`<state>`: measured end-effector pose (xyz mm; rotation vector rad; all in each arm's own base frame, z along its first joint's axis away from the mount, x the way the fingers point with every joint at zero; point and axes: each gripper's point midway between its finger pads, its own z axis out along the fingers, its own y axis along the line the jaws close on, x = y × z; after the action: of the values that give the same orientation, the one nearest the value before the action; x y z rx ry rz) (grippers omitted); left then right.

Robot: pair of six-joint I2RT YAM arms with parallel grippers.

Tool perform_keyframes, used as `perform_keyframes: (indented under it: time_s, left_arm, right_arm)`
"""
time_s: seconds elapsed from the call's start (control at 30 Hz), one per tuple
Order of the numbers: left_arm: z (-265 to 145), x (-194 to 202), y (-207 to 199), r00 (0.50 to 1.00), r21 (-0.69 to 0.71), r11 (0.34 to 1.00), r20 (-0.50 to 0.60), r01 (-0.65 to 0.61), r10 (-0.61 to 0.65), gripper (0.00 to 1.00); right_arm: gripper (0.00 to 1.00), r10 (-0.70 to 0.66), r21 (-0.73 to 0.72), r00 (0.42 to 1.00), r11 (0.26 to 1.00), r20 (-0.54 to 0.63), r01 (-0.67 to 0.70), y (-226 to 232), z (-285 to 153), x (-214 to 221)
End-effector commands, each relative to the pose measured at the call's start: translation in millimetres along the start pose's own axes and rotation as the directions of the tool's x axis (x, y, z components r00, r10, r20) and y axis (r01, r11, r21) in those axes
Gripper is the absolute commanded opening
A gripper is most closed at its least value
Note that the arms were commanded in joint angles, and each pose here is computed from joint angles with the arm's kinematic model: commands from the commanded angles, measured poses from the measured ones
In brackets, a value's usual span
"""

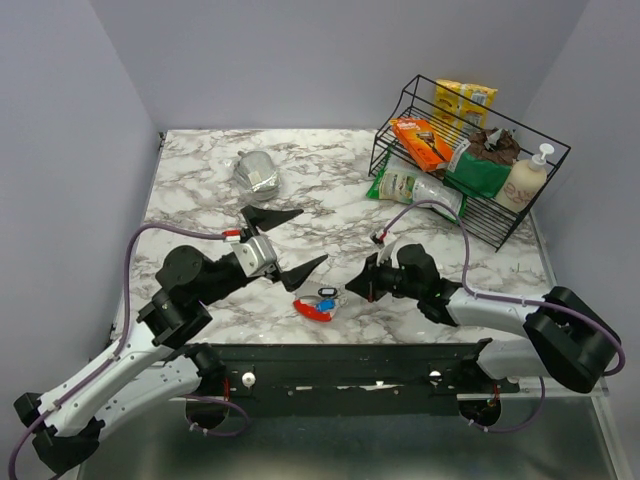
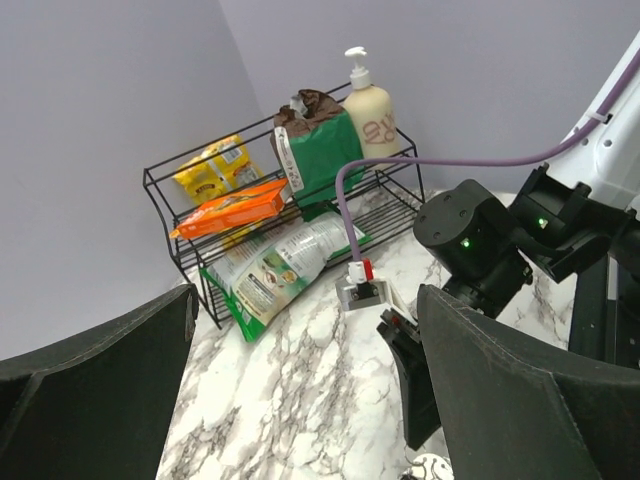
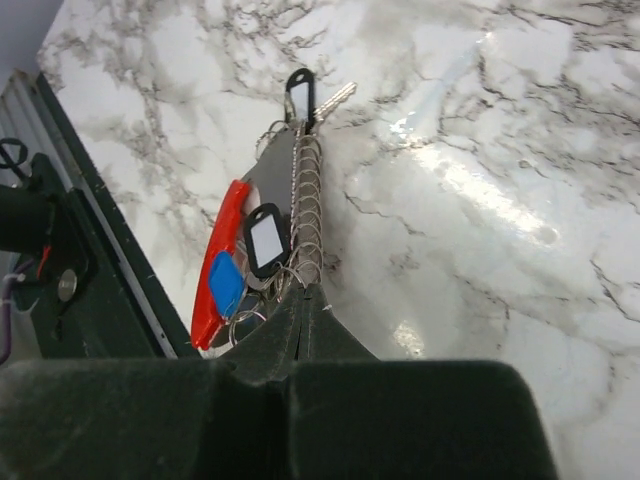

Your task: Put the keys on the keyring

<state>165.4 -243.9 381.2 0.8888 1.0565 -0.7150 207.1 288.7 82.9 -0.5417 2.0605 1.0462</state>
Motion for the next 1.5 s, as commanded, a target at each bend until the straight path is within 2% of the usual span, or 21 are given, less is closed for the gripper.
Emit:
perform_keyframes:
  time_s: [0.0,0.17,0.57,0.77,1.13,1.33,1.47]
  left_arm:
    - [0,9,-8,0.999,0.035,0.999,-0.030,0.038,-0.037,0.99]
    - [3,12,-11,0.998,0.044,0.997,-0.036,0.059,-0.058,0.99]
    - [9,17,-17,0.995,0.083,0.992,-0.058,0.090,-0.085,0.99]
    - [9,16,-17,0.994,0.083,0.992,-0.059,0.093,-0.088,0.99]
    - [9,21,-18,0.994,0.083,0.992,-0.069,0.090,-0.085,0.99]
    - [11,32,-19,0.992,0.082,0.992,-0.085,0.098,-0.091,0.99]
    - [16,37,-18,0.993,0.076,0.992,-0.079,0.099,-0.093,0.99]
  right_arm:
    - [0.00,0.038,0.125,0.999,0.991,0.023,-0.040,-26,-4,-2]
    - [0.00,0.045,0.202,0.998,0.978,0.049,-0.054,-41,-9,-8]
    - [0.01,0.077,0.284,0.994,0.954,0.076,-0.095,-58,-17,-18]
    - [0.18,0.068,0.309,0.993,0.946,0.095,-0.095,-62,-21,-26]
    - [0.27,0.005,0.341,0.988,0.938,0.154,-0.058,-60,-38,-49]
    - [0.40,-0.060,0.365,0.976,0.931,0.211,-0.022,-54,-56,-71]
    - [0.56,-0.092,0.374,0.965,0.927,0.244,-0.006,-49,-68,-84]
